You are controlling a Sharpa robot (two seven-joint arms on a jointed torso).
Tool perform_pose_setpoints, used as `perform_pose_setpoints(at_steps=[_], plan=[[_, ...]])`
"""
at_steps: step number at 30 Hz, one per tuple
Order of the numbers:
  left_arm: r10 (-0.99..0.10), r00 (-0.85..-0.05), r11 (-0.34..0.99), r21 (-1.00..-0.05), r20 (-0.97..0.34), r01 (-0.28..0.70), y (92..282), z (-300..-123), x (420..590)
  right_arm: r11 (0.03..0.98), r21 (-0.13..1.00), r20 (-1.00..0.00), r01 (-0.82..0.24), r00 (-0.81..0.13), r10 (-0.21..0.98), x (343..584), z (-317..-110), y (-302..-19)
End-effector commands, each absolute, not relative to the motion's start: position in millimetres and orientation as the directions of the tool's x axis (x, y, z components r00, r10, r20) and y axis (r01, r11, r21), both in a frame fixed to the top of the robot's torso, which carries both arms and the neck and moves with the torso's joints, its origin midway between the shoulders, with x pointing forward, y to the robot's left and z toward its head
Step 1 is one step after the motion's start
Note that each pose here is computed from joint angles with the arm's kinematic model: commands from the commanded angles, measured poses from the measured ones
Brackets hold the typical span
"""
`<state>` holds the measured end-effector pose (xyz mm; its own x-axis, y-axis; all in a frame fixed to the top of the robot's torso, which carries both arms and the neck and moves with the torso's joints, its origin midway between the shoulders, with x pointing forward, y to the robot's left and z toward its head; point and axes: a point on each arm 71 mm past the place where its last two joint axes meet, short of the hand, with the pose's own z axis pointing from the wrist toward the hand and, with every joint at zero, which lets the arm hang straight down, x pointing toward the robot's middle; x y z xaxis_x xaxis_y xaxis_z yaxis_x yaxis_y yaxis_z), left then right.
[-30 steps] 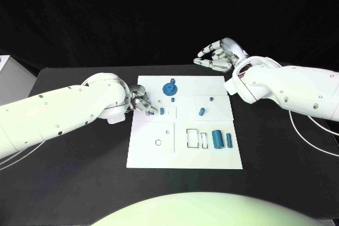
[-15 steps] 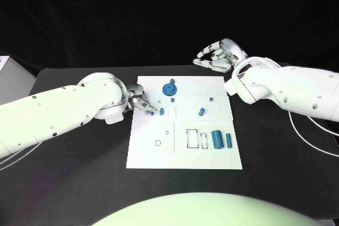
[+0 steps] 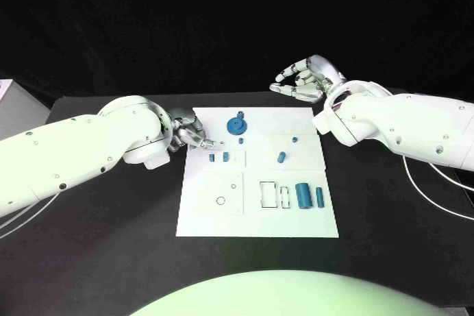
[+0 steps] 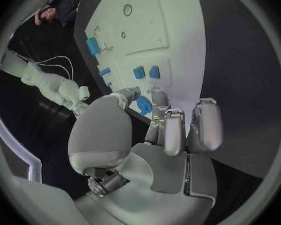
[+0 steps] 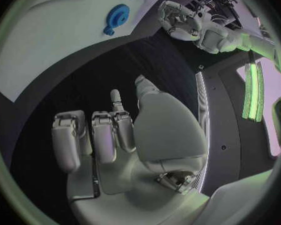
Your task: Assemble the parts on the task board
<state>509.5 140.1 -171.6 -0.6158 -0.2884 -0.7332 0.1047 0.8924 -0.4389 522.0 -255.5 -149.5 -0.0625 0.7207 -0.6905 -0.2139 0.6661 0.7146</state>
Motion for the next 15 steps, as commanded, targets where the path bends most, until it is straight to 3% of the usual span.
perform_pose_setpoints(at_steps=[1, 7, 15], plan=[[-0.437, -0.546, 0.772, -0.61, -0.715, 0.181, 131.7, -156.7, 511.0, 0.668, 0.708, -0.696, -0.227, -0.068, 0.715, 522, -149, -255], [-0.482, -0.496, 0.674, -0.667, -0.722, 0.317, 119.5, -145.8, 510.2, 0.667, 0.709, -0.695, -0.229, -0.066, 0.716, 522, -149, -255], [-0.406, -0.402, 0.605, -0.571, -0.821, 0.555, 96.8, -152.0, 502.7, 0.66, 0.712, -0.689, -0.238, -0.059, 0.722, 523, -149, -255]])
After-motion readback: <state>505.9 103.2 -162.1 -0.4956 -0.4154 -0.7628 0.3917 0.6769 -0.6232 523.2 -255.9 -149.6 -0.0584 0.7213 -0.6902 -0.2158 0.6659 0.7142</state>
